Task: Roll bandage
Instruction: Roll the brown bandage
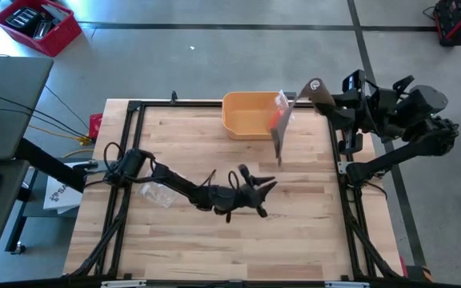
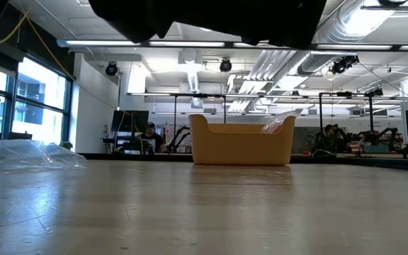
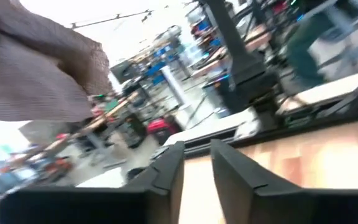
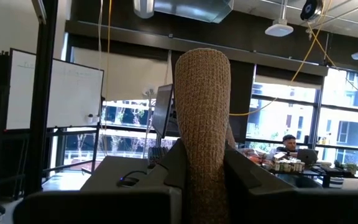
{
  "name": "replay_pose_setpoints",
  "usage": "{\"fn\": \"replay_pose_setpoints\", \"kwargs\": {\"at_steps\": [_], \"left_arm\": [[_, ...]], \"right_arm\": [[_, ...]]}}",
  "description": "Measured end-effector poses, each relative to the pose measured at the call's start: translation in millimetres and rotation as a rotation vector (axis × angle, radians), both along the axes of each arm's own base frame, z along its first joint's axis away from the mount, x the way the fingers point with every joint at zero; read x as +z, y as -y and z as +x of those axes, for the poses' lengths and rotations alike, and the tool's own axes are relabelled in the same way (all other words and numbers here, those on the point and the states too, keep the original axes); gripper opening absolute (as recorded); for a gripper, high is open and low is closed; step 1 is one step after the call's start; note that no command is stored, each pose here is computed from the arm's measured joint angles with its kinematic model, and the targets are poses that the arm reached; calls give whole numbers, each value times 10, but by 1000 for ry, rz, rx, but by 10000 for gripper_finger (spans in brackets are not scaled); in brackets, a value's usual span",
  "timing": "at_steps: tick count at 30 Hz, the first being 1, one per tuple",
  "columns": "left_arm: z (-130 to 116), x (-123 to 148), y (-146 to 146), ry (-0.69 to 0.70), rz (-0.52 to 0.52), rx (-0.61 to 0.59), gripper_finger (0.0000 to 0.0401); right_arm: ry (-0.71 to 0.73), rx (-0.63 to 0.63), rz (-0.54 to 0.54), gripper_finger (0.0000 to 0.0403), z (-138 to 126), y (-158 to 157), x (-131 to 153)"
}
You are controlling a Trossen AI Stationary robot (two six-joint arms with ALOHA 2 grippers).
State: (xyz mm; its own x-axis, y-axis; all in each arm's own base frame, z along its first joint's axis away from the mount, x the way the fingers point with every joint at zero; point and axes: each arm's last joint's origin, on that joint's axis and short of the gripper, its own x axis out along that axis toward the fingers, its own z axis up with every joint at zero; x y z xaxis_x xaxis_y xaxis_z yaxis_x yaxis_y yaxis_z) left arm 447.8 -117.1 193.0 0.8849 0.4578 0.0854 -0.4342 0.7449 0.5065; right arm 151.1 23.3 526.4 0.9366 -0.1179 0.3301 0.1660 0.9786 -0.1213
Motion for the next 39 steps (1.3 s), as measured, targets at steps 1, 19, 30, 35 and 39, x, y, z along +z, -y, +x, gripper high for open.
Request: {"fn": "replay_pose_setpoints", "kwargs": {"at_steps": [1, 19, 30, 35, 39], "left_arm": [[-10, 3, 13, -12, 23, 28, 90], [-6, 190, -277, 96, 88, 198, 209], [-7, 298, -282, 207, 69, 133, 209], [5, 385, -279, 243, 70, 140, 202], [12, 415, -259, 246, 75, 140, 190]], "right_arm": [[0, 0, 0, 40, 0, 0, 0], [0, 0, 0, 40, 2, 0, 0], [-2, -2, -7, 40, 3, -1, -1], [-2, -2, -7, 40, 3, 0, -1], [-2, -2, -7, 40, 3, -1, -1]]}}
